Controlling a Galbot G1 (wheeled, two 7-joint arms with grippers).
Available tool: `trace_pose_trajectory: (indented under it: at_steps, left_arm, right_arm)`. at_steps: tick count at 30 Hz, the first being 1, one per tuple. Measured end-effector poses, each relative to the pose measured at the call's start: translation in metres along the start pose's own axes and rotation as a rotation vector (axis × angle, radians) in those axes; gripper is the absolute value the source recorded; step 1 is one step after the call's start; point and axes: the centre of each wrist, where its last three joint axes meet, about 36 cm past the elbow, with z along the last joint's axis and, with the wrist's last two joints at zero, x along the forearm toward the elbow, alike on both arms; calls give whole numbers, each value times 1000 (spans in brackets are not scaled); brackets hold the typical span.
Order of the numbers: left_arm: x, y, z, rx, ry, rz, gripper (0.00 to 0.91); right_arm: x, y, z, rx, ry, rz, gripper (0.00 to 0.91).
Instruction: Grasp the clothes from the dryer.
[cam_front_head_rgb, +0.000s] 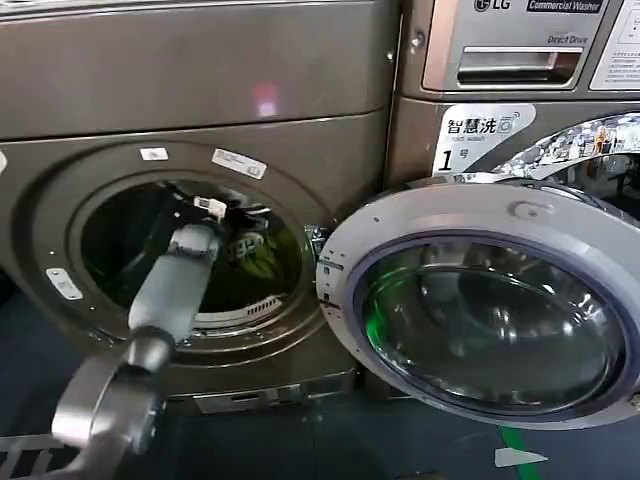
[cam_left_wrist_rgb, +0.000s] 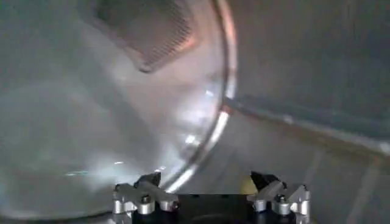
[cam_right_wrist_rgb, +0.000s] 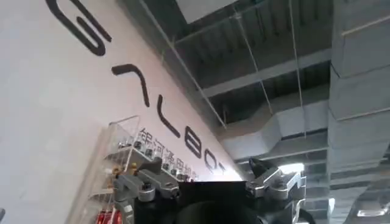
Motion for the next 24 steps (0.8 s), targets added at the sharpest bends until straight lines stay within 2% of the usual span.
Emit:
trace_pose_trajectory:
  at_steps: [8, 15, 24]
  left_arm:
    - [-2, 20, 9, -262, 196, 268, 907]
    - [3, 39, 4, -468, 364, 451, 907]
    - [3, 42, 6, -645, 581, 553, 907]
  right_arm:
    - [1, 3, 6, -3, 6, -1, 907]
    - [2, 5, 9, -9, 9, -3, 907]
    - [2, 1, 10, -6, 11, 4, 907]
